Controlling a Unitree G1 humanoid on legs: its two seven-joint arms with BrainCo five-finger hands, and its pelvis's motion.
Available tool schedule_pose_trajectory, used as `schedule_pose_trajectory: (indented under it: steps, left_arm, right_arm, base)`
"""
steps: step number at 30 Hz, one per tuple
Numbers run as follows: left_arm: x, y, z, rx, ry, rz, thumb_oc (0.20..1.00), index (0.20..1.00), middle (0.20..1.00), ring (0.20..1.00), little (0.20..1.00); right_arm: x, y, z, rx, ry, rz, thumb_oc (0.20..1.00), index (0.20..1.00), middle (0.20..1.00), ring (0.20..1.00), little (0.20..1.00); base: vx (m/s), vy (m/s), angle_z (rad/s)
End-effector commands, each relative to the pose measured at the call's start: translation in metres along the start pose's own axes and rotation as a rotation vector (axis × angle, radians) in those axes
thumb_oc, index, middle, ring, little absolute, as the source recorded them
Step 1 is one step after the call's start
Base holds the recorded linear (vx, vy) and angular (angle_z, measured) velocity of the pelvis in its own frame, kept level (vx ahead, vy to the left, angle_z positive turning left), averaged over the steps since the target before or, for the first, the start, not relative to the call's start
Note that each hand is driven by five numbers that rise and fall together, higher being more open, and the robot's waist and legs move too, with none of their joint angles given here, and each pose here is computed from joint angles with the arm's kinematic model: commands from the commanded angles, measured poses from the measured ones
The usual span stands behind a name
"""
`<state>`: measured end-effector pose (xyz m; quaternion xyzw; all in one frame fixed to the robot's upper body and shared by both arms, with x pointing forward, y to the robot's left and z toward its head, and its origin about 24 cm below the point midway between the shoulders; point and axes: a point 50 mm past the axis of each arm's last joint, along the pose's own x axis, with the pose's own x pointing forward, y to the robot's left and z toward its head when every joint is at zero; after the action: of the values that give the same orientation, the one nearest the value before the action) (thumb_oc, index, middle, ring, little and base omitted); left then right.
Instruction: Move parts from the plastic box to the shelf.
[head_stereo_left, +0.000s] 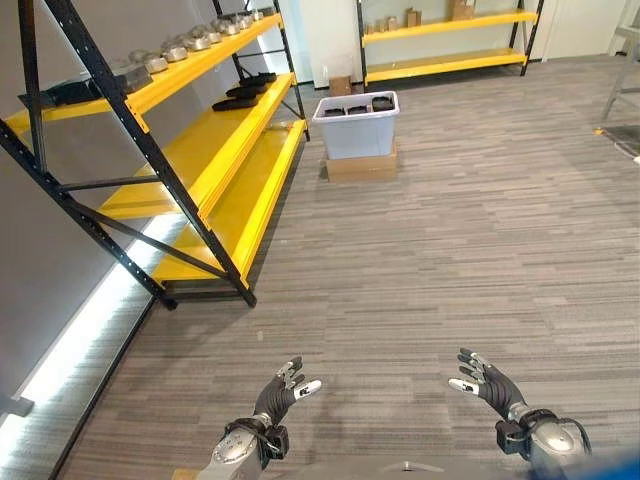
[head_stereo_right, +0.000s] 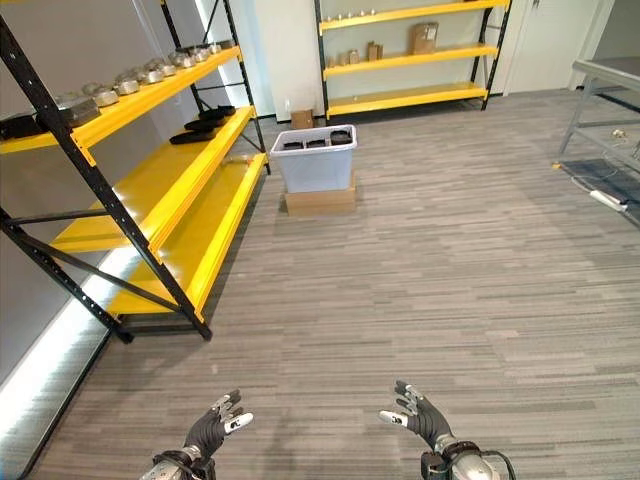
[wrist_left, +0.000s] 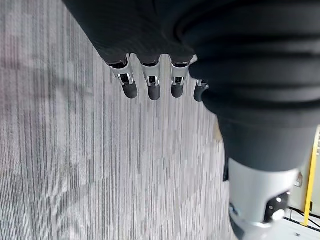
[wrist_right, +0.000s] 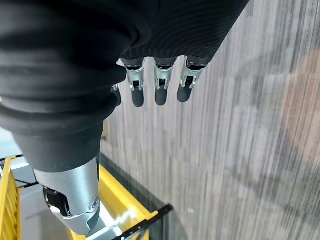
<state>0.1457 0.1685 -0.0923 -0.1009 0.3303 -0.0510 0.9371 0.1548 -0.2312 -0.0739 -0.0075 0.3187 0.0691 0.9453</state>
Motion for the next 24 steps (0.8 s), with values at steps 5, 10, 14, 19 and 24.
schedule_pose_trajectory:
  steps: [5,10,14,19,24]
  left_arm:
    - [0.0,0.017,0.044,0.052,-0.189,0.052,1.0,1.0,1.0,1.0,1.0]
    - [0.007,0.017,0.059,0.058,-0.236,0.065,1.0,1.0,1.0,1.0,1.0]
    - [0.011,0.015,0.068,0.041,-0.264,0.069,1.0,1.0,1.0,1.0,1.0]
    - [0.014,0.012,0.068,0.026,-0.27,0.072,1.0,1.0,1.0,1.0,1.0]
    - [0.019,0.007,0.071,-0.013,-0.274,0.066,1.0,1.0,1.0,1.0,1.0]
  right_arm:
    - [0.013,0.02,0.019,0.023,-0.104,0.046,1.0,1.0,1.0,1.0,1.0]
    - [0.019,0.028,0.034,0.046,-0.154,0.077,1.0,1.0,1.0,1.0,1.0]
    - [0.026,0.029,0.043,0.032,-0.172,0.073,1.0,1.0,1.0,1.0,1.0]
    - [0.03,0.034,0.058,0.011,-0.222,0.078,1.0,1.0,1.0,1.0,1.0]
    - [0.029,0.024,0.061,-0.006,-0.224,0.057,1.0,1.0,1.0,1.0,1.0]
  base:
    - [0.01,0.194,0.04]
    - [0.16,0.075,-0.02]
    - [0.29,-0.096,-0.09]
    - [0.44,-0.238,0.15]
    - [0.46,-0.331,0.43]
